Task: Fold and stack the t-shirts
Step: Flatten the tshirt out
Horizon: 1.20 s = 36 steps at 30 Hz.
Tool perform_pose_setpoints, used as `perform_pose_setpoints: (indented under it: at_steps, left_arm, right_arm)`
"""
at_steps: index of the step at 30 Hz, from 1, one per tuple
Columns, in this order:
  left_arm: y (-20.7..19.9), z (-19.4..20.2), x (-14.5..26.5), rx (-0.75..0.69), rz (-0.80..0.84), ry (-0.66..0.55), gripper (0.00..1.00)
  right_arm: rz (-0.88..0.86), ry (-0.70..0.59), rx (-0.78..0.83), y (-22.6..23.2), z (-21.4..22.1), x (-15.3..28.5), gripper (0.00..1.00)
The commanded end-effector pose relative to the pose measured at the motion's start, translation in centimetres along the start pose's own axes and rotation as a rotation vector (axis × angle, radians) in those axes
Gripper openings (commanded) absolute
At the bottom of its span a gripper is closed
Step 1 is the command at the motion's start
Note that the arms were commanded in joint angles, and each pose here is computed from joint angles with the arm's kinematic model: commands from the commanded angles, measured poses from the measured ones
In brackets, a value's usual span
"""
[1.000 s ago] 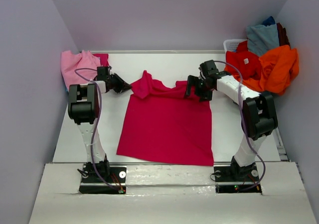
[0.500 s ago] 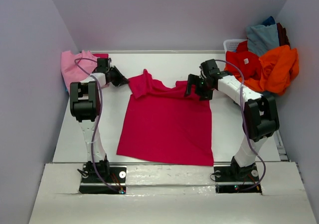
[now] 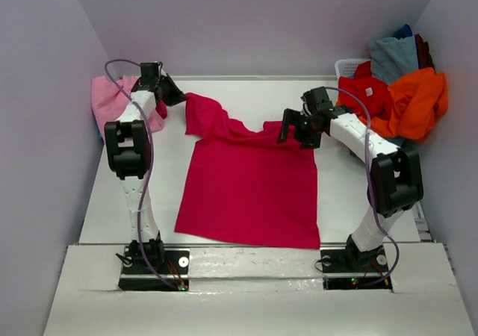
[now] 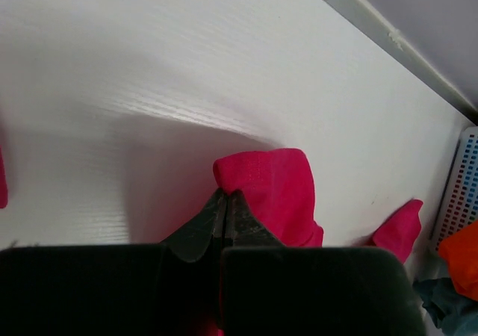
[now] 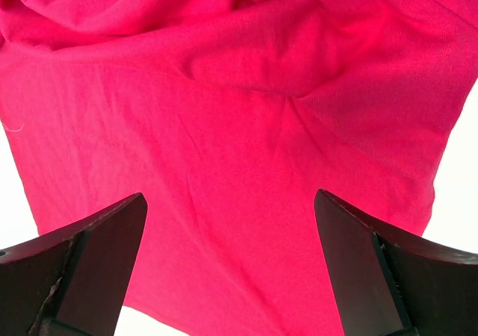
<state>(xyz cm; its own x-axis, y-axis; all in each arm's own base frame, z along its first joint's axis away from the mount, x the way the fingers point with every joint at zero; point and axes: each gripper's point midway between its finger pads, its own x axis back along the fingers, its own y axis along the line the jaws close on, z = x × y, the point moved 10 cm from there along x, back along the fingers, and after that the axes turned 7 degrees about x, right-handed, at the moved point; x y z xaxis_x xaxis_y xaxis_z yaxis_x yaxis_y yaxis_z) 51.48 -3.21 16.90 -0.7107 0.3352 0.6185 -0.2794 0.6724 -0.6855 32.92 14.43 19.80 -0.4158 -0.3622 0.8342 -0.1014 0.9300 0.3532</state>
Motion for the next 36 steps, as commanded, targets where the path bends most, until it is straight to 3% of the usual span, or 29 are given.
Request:
perform_pose_setpoints:
  at_steps: [1,23,24,25,26,27,28,29,36]
  left_arm:
    - [-0.9,-1.7,0.2,-0.029,-0.019,-0.042,0.06]
    - [-1.4,-6.6,0.1,-0.015,-0.035,-0.183,0.07]
    - [-1.5,-6.6,-0.1,-0.014,-0.021,-0.180,0.11]
    - [-1.3,-6.5,-0.4,-0.009,-0.018,-0.170,0.24]
    - [-1.2,-6.4,-0.6,-0.005,-0.015,-0.161,0.58]
    - [-1.0,-6.1,-0.7,-0.003,-0.013,-0.147,0.66]
    - [-1.0,-6.1,-0.6,-0.007,-0.011,-0.145,0.92]
    - [-0.9,-5.9,-0.5,-0.009,-0.012,-0.142,0.99]
    - [-2.1,-1.9,2.4,-0.037,-0.015,-0.111,0.99]
  right_arm:
    - [-0.010,-0.051,0.012,0.8,-0.5,1.9,1.00]
    - [-0.014,-0.044,0.011,0.7,-0.3,1.6,1.00]
    - [-0.014,-0.040,0.009,0.6,-0.2,1.5,1.00]
    - [-0.014,-0.040,0.009,0.6,-0.2,1.5,1.00]
    - [-0.013,-0.038,0.009,0.6,-0.2,1.4,1.00]
    - [-0.013,-0.038,0.009,0.6,-0.2,1.3,1.00]
    - [-0.014,-0.036,0.005,0.6,-0.2,1.2,1.00]
    - [-0.016,-0.037,0.006,0.6,-0.2,1.2,1.00]
    - [-0.009,-0.030,0.002,0.4,-0.3,0.2,1.00]
